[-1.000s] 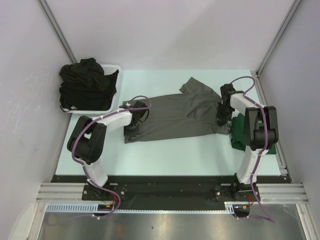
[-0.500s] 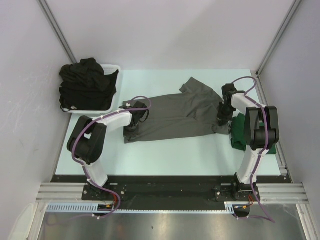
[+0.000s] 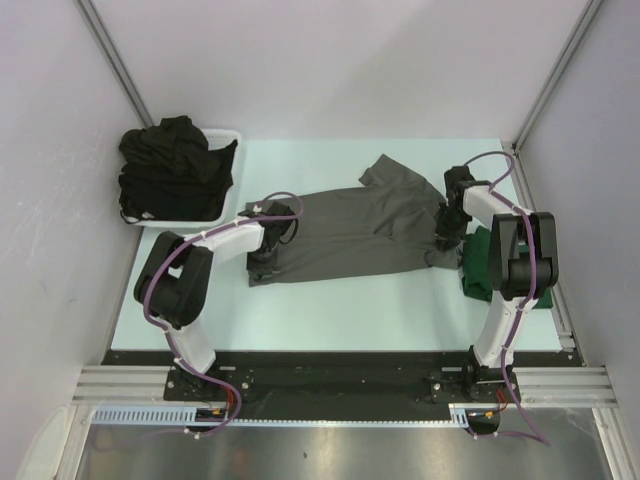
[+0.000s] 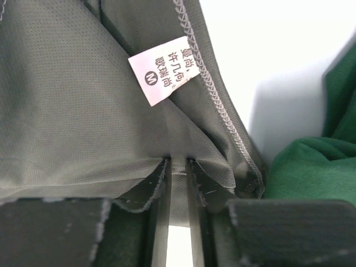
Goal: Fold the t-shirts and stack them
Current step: Fold the flattened tshirt in 1/3 of the way
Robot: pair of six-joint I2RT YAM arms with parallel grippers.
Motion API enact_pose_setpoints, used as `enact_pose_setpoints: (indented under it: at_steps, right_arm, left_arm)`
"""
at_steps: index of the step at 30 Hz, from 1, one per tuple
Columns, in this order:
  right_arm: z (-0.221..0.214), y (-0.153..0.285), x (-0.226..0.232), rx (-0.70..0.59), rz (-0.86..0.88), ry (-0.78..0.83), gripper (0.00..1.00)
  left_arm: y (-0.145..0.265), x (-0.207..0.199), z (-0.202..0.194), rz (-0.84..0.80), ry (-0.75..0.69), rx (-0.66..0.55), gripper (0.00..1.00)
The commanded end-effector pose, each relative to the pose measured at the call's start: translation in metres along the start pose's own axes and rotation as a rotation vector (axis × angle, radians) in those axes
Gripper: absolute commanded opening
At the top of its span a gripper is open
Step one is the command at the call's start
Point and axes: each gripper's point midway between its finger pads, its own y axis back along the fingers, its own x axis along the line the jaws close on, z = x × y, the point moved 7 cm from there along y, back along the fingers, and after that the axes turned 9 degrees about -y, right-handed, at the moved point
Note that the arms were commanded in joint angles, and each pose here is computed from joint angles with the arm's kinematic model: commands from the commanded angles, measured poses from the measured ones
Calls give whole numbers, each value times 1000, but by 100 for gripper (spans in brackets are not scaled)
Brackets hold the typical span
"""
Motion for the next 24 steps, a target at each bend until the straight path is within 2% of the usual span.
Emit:
enact_pose_setpoints:
  at_steps: [1,12,24]
  right_arm:
    - [21,15,2,-96,-6,5,24]
    - [43,59,26,-191,78,20,30]
    - [76,121,67,-349,234,93,31]
  left_arm:
    - [19,9,16,24,12,-60,18]
    - [43,16,34,36,20,-114,30]
    - [95,18,75,-58,30,-279,34]
